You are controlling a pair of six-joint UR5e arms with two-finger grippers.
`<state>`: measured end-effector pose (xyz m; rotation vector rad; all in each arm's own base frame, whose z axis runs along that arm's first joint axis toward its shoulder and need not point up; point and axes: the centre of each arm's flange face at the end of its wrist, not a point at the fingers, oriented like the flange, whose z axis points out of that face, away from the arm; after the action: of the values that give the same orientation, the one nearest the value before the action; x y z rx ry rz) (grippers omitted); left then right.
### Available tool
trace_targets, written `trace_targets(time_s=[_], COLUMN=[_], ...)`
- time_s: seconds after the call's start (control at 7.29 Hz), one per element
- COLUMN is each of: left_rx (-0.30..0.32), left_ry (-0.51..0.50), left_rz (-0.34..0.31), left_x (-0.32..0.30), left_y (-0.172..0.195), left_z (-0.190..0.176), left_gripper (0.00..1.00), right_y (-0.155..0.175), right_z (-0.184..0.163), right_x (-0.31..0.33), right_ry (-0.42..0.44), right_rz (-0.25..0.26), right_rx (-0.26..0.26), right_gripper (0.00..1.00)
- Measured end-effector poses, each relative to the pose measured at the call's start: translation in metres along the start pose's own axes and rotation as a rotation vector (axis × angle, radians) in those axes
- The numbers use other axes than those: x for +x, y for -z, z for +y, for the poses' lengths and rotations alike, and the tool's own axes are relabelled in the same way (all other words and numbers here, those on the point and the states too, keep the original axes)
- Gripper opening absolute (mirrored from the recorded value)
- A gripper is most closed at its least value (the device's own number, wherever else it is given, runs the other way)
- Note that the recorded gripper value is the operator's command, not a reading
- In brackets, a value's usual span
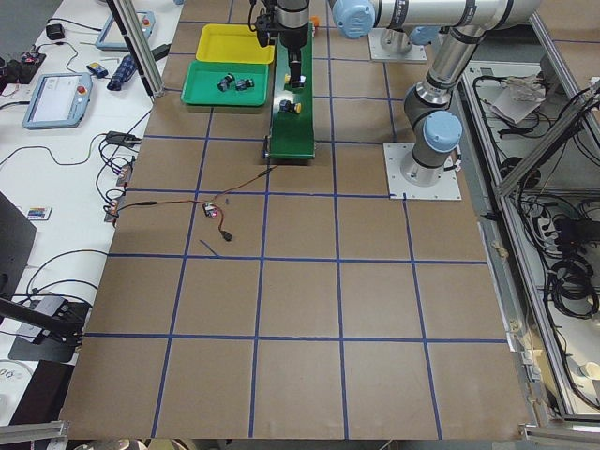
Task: Sort buttons by color to trays
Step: 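Lower the right gripper to the belt and grasp a yellow-capped button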
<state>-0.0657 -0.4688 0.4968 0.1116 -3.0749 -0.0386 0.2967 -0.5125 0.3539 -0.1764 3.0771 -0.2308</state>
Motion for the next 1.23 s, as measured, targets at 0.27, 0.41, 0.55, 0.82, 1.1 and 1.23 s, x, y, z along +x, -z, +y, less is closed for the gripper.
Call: trace_targets(time_s=[0.27,0.41,0.55,0.82,1.1,1.23], left_rx=[-0.009,-0.013,-0.023,-0.043,-0.038,-0.034], left_ry=[0.000,-0.004,-0.019,-0.068,-0.088,-0.091], left_rz=[-0.009,-0.012,-0.030,-0.100,-0.116,-0.117], left_x=[-0.001,0.000,0.006,0.022,0.030,0.030], left_y=[-0.003,-0.004,-0.008,-0.018,-0.019,-0.018], left_z=[-0.003,-0.003,-0.003,0.001,0.006,0.008], left_gripper=[1.00,1.00,1.00,1.00,1.00,1.00], right_y=[-0.031,-0.037,-0.042,-0.053,-0.066,-0.075], right_z=[0.026,0.030,0.034,0.046,0.058,0.062], right_x=[0.005,0.006,0.004,-0.011,-0.031,-0.035], right_ry=[-0.048,-0.072,-0.111,-0.165,-0.179,-0.170], right_rz=[0.003,-0.002,-0.005,-0.004,0.003,0.014], right_rx=[-0.017,-0.001,0.000,-0.021,-0.048,-0.064], right_gripper=[1.00,1.00,1.00,1.00,1.00,1.00])
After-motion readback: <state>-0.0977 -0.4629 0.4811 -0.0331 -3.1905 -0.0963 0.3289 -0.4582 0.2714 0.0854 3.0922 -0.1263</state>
